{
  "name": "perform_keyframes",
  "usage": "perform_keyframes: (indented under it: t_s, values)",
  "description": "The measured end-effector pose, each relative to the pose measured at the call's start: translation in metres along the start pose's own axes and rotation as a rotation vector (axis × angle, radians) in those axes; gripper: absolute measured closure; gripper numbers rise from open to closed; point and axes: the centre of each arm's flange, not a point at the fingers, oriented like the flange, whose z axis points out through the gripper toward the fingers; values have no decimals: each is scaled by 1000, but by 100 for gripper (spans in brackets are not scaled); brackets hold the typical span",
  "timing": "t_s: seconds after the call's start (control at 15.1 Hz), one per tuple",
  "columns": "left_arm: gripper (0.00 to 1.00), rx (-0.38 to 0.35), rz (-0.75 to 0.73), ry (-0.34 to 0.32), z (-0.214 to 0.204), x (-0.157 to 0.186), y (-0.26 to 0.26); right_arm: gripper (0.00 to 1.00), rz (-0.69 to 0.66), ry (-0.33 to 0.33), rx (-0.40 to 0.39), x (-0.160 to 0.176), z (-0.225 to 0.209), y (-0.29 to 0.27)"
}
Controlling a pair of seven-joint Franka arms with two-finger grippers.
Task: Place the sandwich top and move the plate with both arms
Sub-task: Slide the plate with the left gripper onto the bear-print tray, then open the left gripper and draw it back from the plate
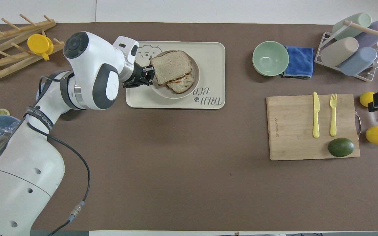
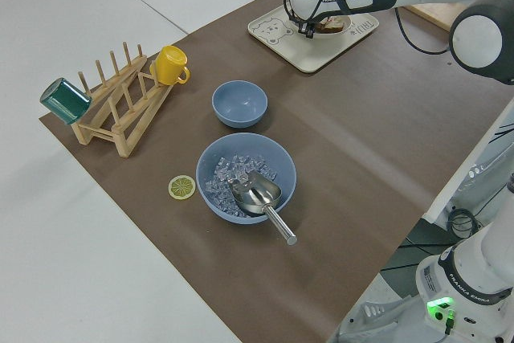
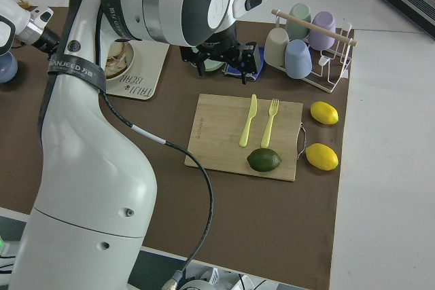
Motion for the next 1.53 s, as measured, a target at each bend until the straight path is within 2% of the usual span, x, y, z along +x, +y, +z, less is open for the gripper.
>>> perform_keyframes:
  t_s: [0.2,0.27,0.6,0.8,0.86,1.13,1.33,1.53]
  values:
    - [96,-1,-3,9,3,0,-2,0,0,0,0,0,0,0]
    - [90,-3,-2,14,2,1,-2,0,0,0,0,0,0,0]
    - [37,23,20,37,0,4,-5,0,0,0,0,0,0,0]
    - [5,49,16,79,-18,18,-18,0,0,0,0,0,0,0]
    - [0,57,8,93,-32,23,-24,0,0,0,0,0,0,0]
    - [0,115,-10,146,-126,32,-55,0,0,0,0,0,0,0]
    - [0,159,25,134,-190,24,-82,0,0,0,0,0,0,0]
    - [0,206,78,117,-235,10,-99,0,0,0,0,0,0,0]
